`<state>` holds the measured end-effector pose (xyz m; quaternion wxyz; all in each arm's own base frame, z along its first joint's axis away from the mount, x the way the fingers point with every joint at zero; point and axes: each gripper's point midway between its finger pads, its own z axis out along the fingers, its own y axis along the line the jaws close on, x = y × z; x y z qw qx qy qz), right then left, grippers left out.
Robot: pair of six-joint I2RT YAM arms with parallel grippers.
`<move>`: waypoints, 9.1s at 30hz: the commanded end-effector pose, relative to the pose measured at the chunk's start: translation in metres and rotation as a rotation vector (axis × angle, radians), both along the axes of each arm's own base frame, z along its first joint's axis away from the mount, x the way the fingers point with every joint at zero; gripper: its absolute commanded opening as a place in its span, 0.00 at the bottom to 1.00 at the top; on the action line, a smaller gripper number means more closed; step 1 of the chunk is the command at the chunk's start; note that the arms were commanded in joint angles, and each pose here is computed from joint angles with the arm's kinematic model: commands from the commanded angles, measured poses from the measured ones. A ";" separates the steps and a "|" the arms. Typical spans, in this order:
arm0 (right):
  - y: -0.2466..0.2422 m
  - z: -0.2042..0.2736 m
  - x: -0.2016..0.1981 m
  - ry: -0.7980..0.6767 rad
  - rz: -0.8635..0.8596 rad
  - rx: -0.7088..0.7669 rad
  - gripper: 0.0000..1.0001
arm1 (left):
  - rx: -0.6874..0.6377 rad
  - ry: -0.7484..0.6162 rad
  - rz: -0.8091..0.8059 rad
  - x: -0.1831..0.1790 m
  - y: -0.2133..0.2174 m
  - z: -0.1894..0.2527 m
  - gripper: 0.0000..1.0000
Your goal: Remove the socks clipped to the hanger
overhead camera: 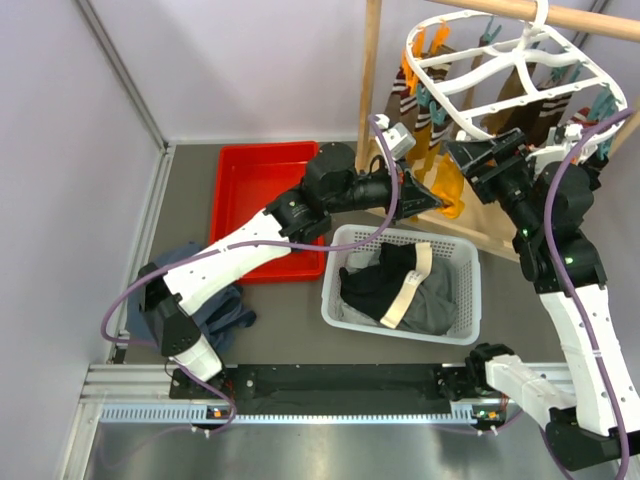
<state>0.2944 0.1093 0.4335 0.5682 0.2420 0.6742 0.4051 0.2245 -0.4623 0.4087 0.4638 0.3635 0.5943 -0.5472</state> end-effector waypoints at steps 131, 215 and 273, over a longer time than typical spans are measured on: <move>-0.039 0.047 -0.006 -0.178 -0.153 -0.306 0.04 | 0.290 0.159 0.889 0.104 0.170 -0.099 0.00; -0.062 0.065 -0.035 -0.223 -0.229 -0.453 0.06 | 0.117 0.014 0.553 0.085 0.055 -0.029 0.86; -0.039 0.095 -0.069 -0.158 0.022 -0.647 0.60 | 0.016 -0.329 0.707 0.037 -0.031 -0.037 0.00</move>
